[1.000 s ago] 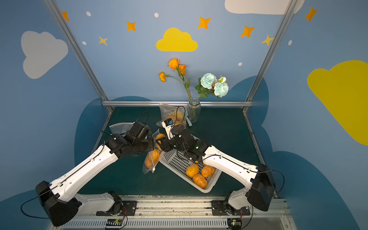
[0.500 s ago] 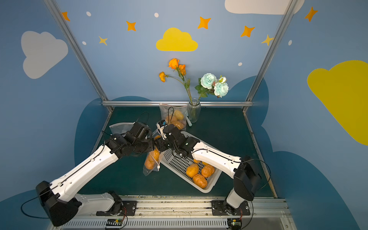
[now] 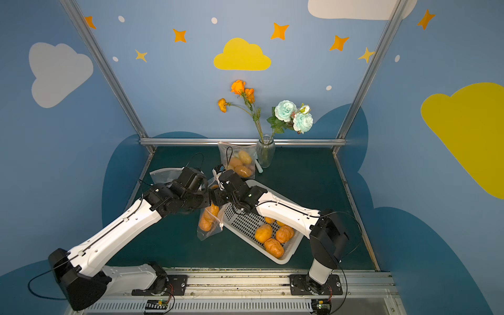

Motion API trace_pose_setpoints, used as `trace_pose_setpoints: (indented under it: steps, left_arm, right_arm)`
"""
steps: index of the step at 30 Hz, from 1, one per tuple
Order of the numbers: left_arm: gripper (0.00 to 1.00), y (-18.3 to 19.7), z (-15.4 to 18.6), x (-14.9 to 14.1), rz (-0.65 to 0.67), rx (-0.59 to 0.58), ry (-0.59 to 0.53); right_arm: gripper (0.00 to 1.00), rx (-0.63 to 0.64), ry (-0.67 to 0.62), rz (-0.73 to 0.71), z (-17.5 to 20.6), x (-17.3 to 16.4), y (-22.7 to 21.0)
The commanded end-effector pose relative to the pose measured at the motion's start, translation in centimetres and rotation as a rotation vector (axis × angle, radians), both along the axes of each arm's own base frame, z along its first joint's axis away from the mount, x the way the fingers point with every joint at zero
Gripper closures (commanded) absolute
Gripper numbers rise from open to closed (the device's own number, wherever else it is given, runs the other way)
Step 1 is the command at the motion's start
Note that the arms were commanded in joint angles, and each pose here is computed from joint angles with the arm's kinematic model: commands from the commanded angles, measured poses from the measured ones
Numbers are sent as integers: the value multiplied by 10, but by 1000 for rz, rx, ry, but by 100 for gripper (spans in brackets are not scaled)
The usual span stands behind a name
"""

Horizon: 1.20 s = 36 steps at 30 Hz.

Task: Put the potatoes into a zipper bag and zip it
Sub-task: Place the potato into the zipper food storage bag.

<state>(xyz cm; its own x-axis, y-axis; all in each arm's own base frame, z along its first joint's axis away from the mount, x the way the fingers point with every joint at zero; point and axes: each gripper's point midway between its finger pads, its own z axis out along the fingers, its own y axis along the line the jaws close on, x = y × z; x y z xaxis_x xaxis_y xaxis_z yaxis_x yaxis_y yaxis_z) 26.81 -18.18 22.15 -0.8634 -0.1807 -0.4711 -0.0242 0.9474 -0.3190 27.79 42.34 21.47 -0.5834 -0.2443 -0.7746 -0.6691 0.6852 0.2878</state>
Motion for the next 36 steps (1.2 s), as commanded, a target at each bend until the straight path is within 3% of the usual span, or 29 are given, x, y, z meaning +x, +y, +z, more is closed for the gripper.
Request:
trace_pose_setpoints:
  steps: [1, 6, 13, 23, 26, 30, 34, 36]
  left_arm:
    - [96, -1, 2, -3, -18, -7, -8]
    - [96, -1, 2, -3, -18, -6, -9]
    - [96, 0, 1, -3, -15, -4, -9]
    - [96, 0, 0, -2, -12, 3, -8]
    - [96, 0, 0, -2, -11, 5, -9]
    - [96, 0, 0, -2, -11, 3, -10]
    - [96, 0, 1, -3, -14, -2, -8]
    - [96, 2, 1, -2, -9, 5, -14]
  right_arm:
    - [27, 42, -45, 4, 20, -1, 0]
    - [16, 51, -50, 11, 27, -7, -8]
    - [15, 79, -85, -1, 46, -21, -35]
    - [14, 62, -131, -142, 47, -36, -107]
    - [13, 36, -119, -246, 38, -36, -134]
    - [8, 97, -37, -543, 20, -33, -187]
    - [5, 152, -60, -531, 8, -39, -197]
    - [2, 137, -28, -607, 2, -41, -214]
